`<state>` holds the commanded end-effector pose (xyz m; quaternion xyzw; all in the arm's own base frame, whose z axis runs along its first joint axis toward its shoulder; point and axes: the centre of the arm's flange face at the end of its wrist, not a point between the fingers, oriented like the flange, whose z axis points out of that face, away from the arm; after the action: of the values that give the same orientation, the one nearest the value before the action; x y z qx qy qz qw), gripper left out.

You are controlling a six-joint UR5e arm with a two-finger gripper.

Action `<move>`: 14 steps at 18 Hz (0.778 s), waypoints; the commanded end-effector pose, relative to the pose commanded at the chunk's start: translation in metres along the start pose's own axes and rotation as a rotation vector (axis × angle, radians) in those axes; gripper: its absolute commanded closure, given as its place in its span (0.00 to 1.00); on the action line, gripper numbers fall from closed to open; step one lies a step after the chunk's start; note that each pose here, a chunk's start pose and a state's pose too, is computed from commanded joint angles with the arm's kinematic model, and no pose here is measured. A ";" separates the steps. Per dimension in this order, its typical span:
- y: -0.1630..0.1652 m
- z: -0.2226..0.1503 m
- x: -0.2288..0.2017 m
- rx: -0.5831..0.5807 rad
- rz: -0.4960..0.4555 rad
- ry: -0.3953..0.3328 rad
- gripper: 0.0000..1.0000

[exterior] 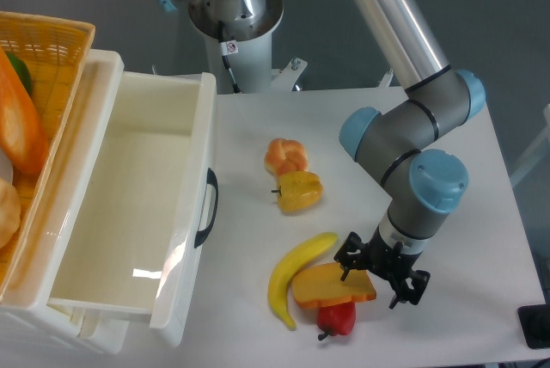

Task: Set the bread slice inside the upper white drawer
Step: 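Lower the open gripper onto the orange bread slice beside the banana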

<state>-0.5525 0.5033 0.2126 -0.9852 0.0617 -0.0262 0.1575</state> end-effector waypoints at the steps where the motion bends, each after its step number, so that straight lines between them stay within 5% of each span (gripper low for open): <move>1: -0.001 0.000 0.001 -0.001 0.004 0.002 0.00; 8: -0.004 0.007 0.012 -0.009 0.020 0.020 0.05; 14: -0.004 0.007 0.014 -0.007 0.022 0.024 0.43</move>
<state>-0.5380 0.5079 0.2076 -0.9847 0.0745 -0.0361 0.1535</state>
